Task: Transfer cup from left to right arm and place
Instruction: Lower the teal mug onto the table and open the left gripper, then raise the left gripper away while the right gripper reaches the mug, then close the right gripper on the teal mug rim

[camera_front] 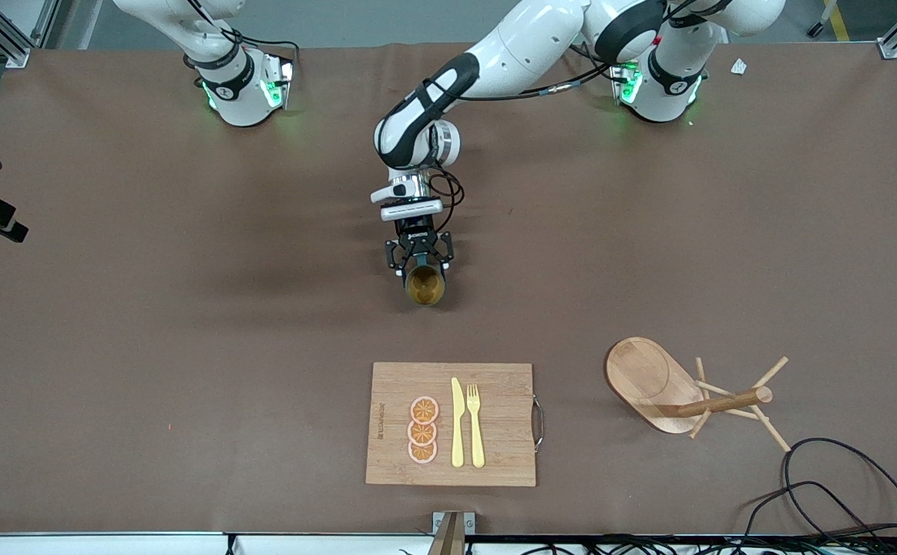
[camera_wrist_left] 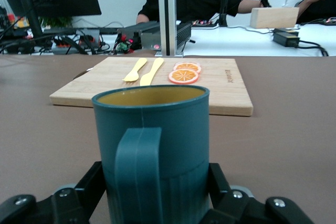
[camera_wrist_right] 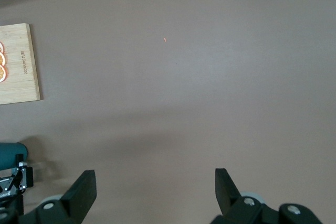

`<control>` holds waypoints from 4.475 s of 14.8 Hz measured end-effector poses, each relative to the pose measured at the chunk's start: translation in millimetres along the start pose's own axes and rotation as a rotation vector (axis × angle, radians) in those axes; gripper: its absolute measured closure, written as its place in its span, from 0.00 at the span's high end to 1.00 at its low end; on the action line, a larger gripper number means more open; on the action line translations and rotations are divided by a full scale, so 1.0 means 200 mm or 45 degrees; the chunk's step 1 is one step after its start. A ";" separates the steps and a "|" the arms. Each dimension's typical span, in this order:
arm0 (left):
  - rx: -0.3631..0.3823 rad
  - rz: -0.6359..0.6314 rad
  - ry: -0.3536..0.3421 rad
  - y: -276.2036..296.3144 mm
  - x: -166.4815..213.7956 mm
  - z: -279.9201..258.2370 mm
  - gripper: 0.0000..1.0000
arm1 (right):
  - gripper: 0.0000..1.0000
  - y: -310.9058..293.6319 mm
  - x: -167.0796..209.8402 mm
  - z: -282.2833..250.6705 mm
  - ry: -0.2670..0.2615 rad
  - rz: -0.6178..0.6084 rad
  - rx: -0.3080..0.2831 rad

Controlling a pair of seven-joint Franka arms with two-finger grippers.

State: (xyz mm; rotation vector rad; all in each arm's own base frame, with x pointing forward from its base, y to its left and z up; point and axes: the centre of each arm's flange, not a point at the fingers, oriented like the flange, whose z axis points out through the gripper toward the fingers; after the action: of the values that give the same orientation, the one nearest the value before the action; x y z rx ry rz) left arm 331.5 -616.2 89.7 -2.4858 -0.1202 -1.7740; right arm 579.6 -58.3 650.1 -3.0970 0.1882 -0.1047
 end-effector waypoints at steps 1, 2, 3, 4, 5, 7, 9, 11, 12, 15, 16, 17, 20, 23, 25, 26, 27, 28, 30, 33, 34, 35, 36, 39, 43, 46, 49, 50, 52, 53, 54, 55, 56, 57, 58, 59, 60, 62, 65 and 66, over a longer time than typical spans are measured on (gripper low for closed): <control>-0.010 0.003 0.002 0.01 -0.01 -0.03 0.84 | 1.00 0.00 0.00 0.00 0.000 0.000 0.000; -0.023 0.007 0.004 0.03 -0.02 -0.06 0.84 | 1.00 0.00 0.00 0.00 0.000 0.000 0.000; -0.028 0.004 0.013 0.04 -0.03 -0.10 0.84 | 1.00 0.00 0.00 0.00 0.000 0.000 0.000; -0.028 -0.009 0.026 0.04 -0.05 -0.13 0.90 | 1.00 0.00 0.00 0.00 0.000 0.000 0.000; -0.026 -0.025 0.035 0.05 -0.06 -0.17 0.99 | 1.00 0.00 0.00 0.00 0.000 0.000 0.000; 0.023 -0.064 0.028 0.06 -0.07 -0.24 1.00 | 1.00 0.00 0.00 0.00 0.000 0.000 0.000; 0.094 -0.108 0.015 0.08 -0.04 -0.30 1.00 | 1.00 0.00 0.00 0.00 0.000 0.000 0.000; 0.160 -0.195 -0.060 0.12 0.07 -0.40 1.00 | 1.00 0.00 0.00 0.00 0.000 0.000 0.000; 0.186 -0.242 -0.102 0.15 0.17 -0.46 1.00 | 1.00 0.00 0.00 0.00 0.000 0.000 0.000; 0.245 -0.327 -0.206 0.19 0.55 -0.58 1.00 | 1.00 0.00 0.00 0.00 0.000 0.000 0.000; 0.264 -0.348 -0.241 0.19 0.70 -0.61 1.00 | 1.00 0.00 0.00 0.00 0.000 0.000 0.000; 0.286 -0.368 -0.275 0.18 0.87 -0.62 1.00 | 1.00 0.00 0.00 0.00 0.000 0.000 0.000; 0.362 -0.413 -0.378 0.02 1.46 -0.49 1.00 | 1.00 0.00 0.00 0.00 -0.001 -0.002 0.000; 0.465 -0.434 -0.494 -0.29 1.95 -0.19 1.00 | 1.00 -0.01 0.00 0.01 -0.005 -0.005 0.001; 0.527 -0.434 -0.562 -0.50 2.14 0.03 1.00 | 1.00 -0.02 0.01 0.02 -0.015 -0.010 0.001; 0.552 -0.431 -0.590 -0.59 2.21 0.13 1.00 | 1.00 -0.04 0.01 0.04 -0.022 -0.016 0.002; 0.573 -0.426 -0.624 -0.68 2.27 0.23 1.00 | 1.00 -0.06 0.02 0.06 -0.032 -0.024 0.003; 0.594 -0.425 -0.667 -0.77 2.32 0.33 1.00 | 1.00 -0.08 0.03 0.09 -0.045 -0.035 0.004; 0.641 -0.435 -0.761 -0.99 2.41 0.53 1.00 | 1.00 -0.17 0.06 0.20 -0.089 -0.072 0.003; 0.668 -0.458 -0.936 -1.38 2.52 0.80 1.00 | 1.00 -0.33 0.14 0.47 -0.191 -0.128 -0.005; 0.677 -0.464 -0.989 -1.54 2.56 0.89 1.00 | 1.00 -0.38 0.17 0.59 -0.230 -0.147 -0.011; 0.683 -0.473 -1.040 -1.71 2.59 0.98 1.00 | 1.00 -0.45 0.20 0.70 -0.256 -0.171 -0.016; 0.682 -0.481 -1.090 -1.86 2.62 1.05 1.00 | 1.00 -0.53 0.23 0.81 -0.259 -0.200 -0.019; 0.624 -0.467 -1.223 -2.26 2.67 1.19 1.00 | 1.00 -0.81 0.25 1.05 -0.241 -0.299 -0.020; 0.410 -0.467 -1.354 -2.66 2.80 1.19 1.00 | 1.00 -1.32 0.09 1.07 -0.247 -0.077 0.038; 0.243 -0.425 -1.379 -2.89 2.91 1.15 1.00 | 1.00 -1.74 -0.11 1.06 -0.210 0.176 0.032; 0.201 -0.369 -1.379 -2.89 2.96 1.09 1.00 | 1.00 -2.04 -0.31 1.12 -0.182 0.370 0.035; 0.196 -0.355 -1.390 -2.86 2.96 1.07 1.00 | 1.00 -2.12 -0.37 1.16 -0.176 0.415 0.036; 0.168 -0.306 -1.400 -2.84 3.00 1.01 1.00 | 1.00 -2.25 -0.47 1.27 -0.164 0.507 0.041; 0.157 -0.279 -1.411 -2.84 3.02 0.97 1.00 | 1.00 -2.31 -0.52 1.33 -0.161 0.547 0.039; 0.151 -0.257 -1.425 -2.85 3.04 0.93 1.00 | 1.00 -2.36 -0.57 1.41 -0.162 0.565 0.034; 0.146 -0.239 -1.440 -2.85 3.06 0.87 1.00 | 1.00 -2.41 -0.62 1.50 -0.164 0.566 0.024; 0.131 -0.233 -1.460 -2.84 3.08 0.82 1.00 | 1.00 -2.44 -0.67 1.58 -0.169 0.563 0.012; 0.105 -0.226 -1.481 -2.84 3.08 0.77 1.00 | 1.00 -2.47 -0.71 1.65 -0.172 0.557 0.002; 0.075 -0.208 -1.499 -2.86 3.07 0.72 1.00 | 1.00 -2.48 -0.73 1.70 -0.172 0.560 -0.002; 0.051 -0.186 -1.516 -2.88 3.06 0.68 1.00 | 1.00 -2.48 -0.74 1.73 -0.166 0.563 0.003; 0.039 -0.168 -1.531 -2.89 3.03 0.64 1.00 | 1.00 -2.49 -0.75 1.76 -0.161 0.565 0.008; 0.023 -0.128 -1.554 -2.87 2.99 0.57 1.00 | 1.00 -2.50 -0.78 1.82 -0.156 0.569 0.009; -0.027 -0.036 -1.571 -2.79 2.95 0.47 1.00 | 0.98 -2.53 -0.83 1.94 -0.159 0.559 -0.006; -0.049 0.000 -1.574 -2.77 2.94 0.45 1.00 | 0.89 -2.53 -0.84 1.97 -0.159 0.554 -0.015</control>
State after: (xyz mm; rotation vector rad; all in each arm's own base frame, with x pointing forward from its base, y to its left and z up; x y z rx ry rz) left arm 544.5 -46.7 628.9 -3.1433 -0.1458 -0.0076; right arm 502.0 477.8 267.4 -2.9755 0.8462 0.1032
